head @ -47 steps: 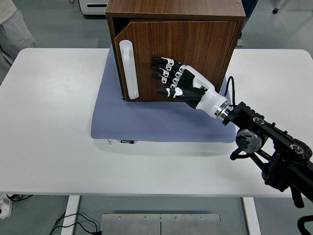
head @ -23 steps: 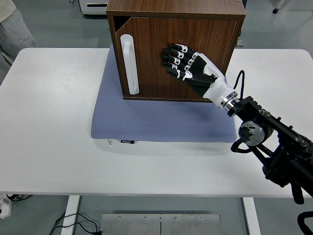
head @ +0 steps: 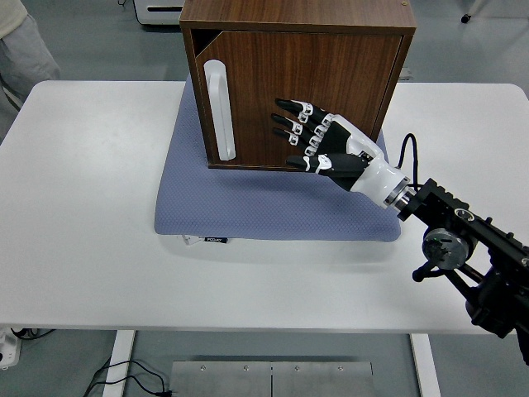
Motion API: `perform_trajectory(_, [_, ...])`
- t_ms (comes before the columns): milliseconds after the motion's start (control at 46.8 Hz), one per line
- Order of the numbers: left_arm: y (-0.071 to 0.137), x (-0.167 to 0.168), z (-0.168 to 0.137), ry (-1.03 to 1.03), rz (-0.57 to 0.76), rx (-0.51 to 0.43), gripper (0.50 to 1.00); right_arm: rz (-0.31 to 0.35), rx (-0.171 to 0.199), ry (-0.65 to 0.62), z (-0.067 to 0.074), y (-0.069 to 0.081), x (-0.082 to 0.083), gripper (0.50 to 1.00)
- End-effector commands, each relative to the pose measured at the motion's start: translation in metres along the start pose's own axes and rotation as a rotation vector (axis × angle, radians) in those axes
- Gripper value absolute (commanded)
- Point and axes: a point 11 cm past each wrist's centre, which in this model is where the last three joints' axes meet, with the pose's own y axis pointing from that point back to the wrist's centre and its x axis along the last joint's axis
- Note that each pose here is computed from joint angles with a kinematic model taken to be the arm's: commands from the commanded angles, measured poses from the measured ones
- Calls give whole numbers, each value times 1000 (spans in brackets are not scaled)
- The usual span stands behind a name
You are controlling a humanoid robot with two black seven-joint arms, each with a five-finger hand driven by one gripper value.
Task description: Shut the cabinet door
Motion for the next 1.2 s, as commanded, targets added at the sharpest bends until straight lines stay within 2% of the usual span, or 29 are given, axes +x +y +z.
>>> perform_trajectory(0, [0, 0, 0, 0, 0, 0, 1000, -12, -7, 3, 0, 9, -1, 1000])
perform_trajectory(107, [0, 0, 0, 0, 0, 0, 1000, -30, -18, 16, -5, 22, -2, 1000])
perform_trajectory(256, [0, 0, 0, 0, 0, 0, 1000, -10, -42, 51, -12, 45, 10, 1000])
perform_trajectory(470, [0, 0, 0, 0, 0, 0, 1000, 113, -35, 63, -19, 89, 39, 1000])
perform_trajectory(620, [0, 0, 0, 0, 0, 0, 1000, 186, -25, 58, -22, 118, 54, 1000])
perform_trajectory(748, [0, 0, 0, 0, 0, 0, 1000, 249, -4, 56, -28, 139, 65, 1000])
perform_trajectory(855, [0, 0, 0, 0, 0, 0, 1000, 293, 21, 55, -33, 150, 73, 1000])
perform_trajectory(983, [0, 0, 0, 0, 0, 0, 1000, 346, 58, 64, -44, 158, 84, 1000])
perform_trajectory(1175, [0, 0, 0, 0, -2, 0, 1000, 449, 117, 13, -45, 166, 96, 1000])
